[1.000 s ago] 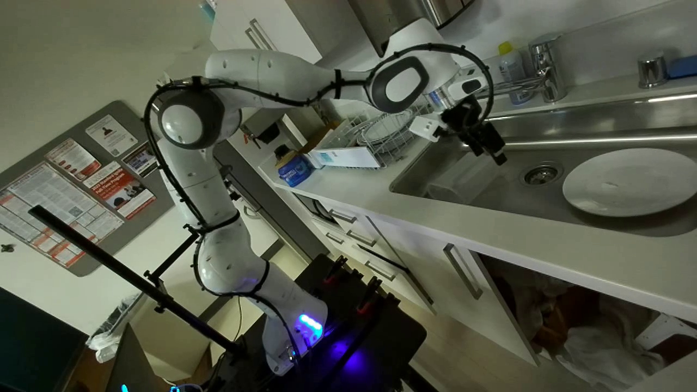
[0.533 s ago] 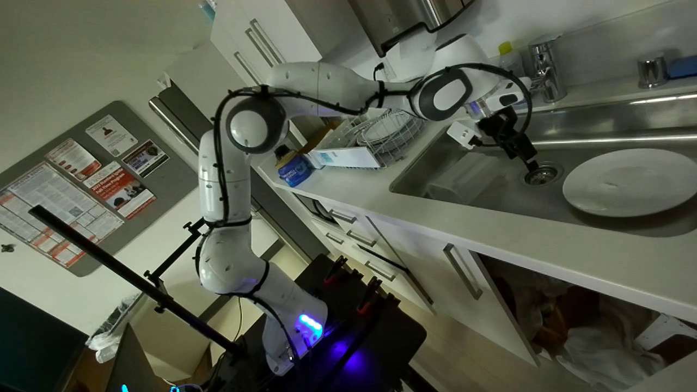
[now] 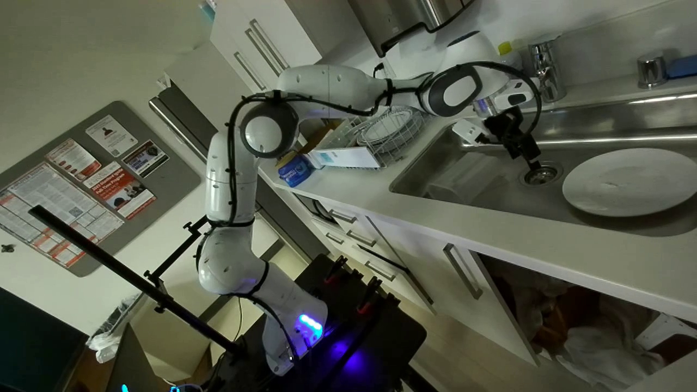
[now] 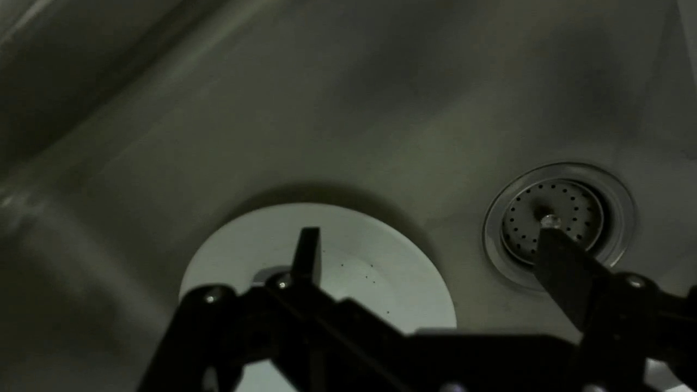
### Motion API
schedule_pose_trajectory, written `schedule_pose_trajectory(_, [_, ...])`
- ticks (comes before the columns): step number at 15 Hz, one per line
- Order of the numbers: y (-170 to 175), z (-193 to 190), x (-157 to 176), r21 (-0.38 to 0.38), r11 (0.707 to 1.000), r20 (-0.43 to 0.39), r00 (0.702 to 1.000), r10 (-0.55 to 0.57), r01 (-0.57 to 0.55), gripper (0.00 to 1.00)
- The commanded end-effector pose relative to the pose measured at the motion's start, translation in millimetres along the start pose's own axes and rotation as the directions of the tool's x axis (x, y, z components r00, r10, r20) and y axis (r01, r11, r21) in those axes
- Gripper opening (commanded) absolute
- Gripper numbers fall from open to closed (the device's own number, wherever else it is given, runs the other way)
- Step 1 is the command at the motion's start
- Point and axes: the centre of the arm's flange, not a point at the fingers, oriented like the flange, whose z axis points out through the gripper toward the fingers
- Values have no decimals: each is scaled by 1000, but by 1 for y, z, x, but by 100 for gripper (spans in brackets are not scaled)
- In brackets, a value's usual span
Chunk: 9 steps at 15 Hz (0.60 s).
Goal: Remove the plug from the sink drain
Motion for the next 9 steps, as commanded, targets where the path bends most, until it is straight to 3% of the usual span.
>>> schedule_pose_trajectory(1, [-5,12,4,54,997,-66,997,-47,51,100])
schedule_pose_trajectory(5, [-10,35,9,182,960,-161,970,-184,213,100])
schedule_pose_trajectory(9, [-10,49,11,266,880,-224,913,-340,393,100])
